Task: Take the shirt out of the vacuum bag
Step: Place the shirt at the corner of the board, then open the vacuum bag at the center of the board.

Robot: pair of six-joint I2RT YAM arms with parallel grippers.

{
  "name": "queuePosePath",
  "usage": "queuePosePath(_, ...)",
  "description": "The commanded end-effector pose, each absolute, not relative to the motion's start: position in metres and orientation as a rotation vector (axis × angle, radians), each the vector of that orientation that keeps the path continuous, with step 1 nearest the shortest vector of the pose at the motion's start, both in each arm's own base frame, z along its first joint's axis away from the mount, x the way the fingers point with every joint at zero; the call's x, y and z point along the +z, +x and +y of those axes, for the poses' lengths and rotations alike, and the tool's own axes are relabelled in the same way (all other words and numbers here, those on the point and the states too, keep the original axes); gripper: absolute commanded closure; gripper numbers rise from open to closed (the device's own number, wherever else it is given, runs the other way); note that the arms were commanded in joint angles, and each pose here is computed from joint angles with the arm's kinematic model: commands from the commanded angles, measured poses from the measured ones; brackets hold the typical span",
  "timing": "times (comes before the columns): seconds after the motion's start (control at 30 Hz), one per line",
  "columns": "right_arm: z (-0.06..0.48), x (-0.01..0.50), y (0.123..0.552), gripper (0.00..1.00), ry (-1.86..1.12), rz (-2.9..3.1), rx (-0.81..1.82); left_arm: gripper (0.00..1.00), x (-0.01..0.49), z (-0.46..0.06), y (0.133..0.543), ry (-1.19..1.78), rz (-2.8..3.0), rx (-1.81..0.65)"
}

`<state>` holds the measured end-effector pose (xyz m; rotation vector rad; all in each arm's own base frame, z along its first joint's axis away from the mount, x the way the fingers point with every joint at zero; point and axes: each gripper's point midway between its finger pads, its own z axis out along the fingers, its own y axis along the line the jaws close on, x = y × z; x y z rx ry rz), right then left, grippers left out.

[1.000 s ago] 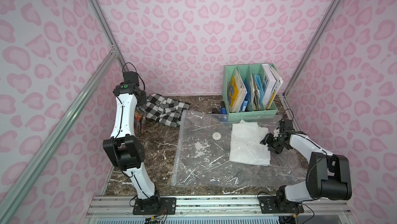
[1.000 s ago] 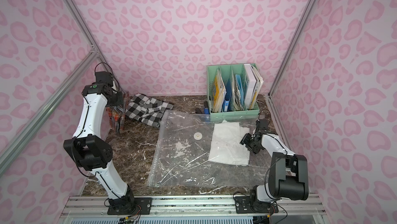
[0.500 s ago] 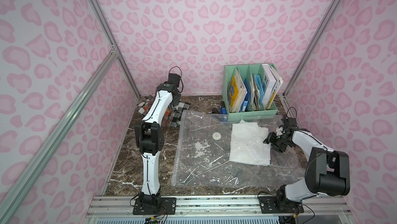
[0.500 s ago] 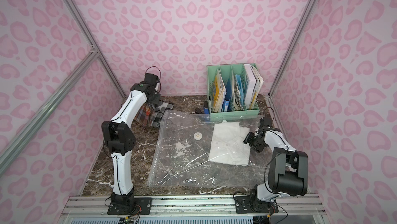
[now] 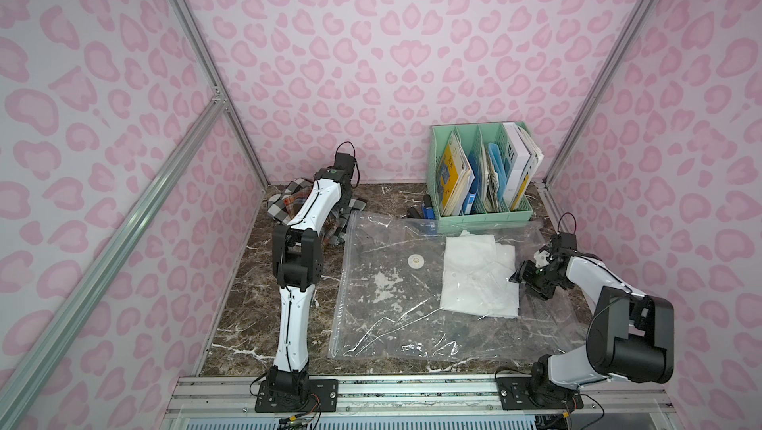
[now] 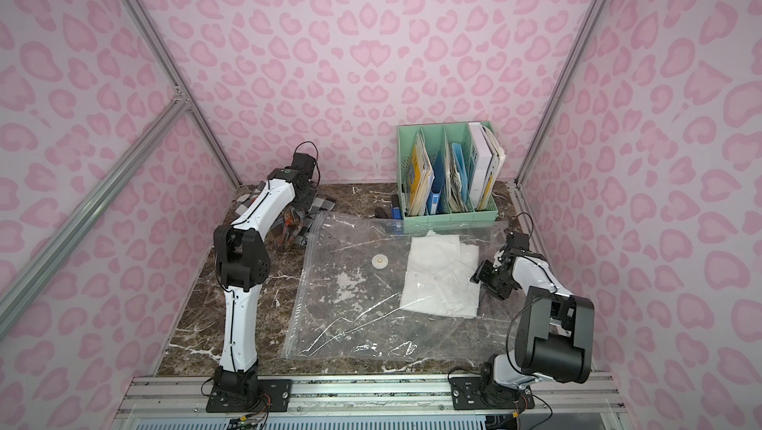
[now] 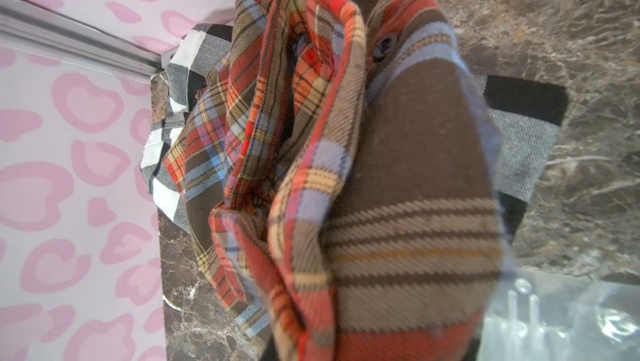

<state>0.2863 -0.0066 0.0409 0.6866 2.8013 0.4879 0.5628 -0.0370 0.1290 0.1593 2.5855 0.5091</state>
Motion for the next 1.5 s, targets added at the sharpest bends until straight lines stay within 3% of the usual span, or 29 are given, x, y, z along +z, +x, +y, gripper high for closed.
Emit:
queuePosePath(0.0,-0.005,0.042,0.285,0.38,0.66,2.804,0.501,0.96,0.131,-0.059,0.569,0.063,2.575,0.304)
queuePosePath(0.27,0.0,0.046,0.283,0.38,0.657,2.785,0.542,0.94,0.127,-0.093,0.58,-0.126,2.565,-0.055)
queuePosePath(0.4,0.004,0.047,0.274,0.38,0.662,2.778,0.561,0.46,0.117,-0.096,0.582,-0.292,2.585,-0.269)
queuePosePath(0.47,0.007,0.049,0.27,0.38,0.657,2.77,0.573,0.32,0.134,-0.1,0.581,-0.328,2.552,-0.343)
queuePosePath(0.5,0.008,0.051,0.268,0.38,0.655,2.764,0.581,0.01,0.151,-0.103,0.58,-0.326,2.516,-0.374)
queuePosePath(0.7,0.025,0.072,0.255,0.34,0.624,2.716,0.664,0.02,0.245,-0.069,0.547,-0.444,2.335,-0.503)
queuePosePath(0.83,0.045,0.083,0.246,0.3,0.614,2.673,0.731,0.02,0.275,-0.047,0.502,-0.499,2.262,-0.51)
queuePosePath(0.97,0.065,0.091,0.242,0.27,0.607,2.64,0.777,0.02,0.228,-0.033,0.44,-0.582,2.345,-0.427)
queuePosePath(1.1,0.113,0.11,0.242,0.27,0.488,2.627,0.89,0.04,0.144,-0.035,0.379,-0.616,2.528,-0.402)
queuePosePath(1.37,0.258,0.142,0.239,0.27,0.082,2.713,0.996,0.44,0.084,-0.05,0.327,-0.631,2.684,-0.497)
queuePosePath(1.47,0.306,0.146,0.244,0.27,-0.064,2.74,0.995,0.49,0.072,-0.056,0.316,-0.62,2.701,-0.542)
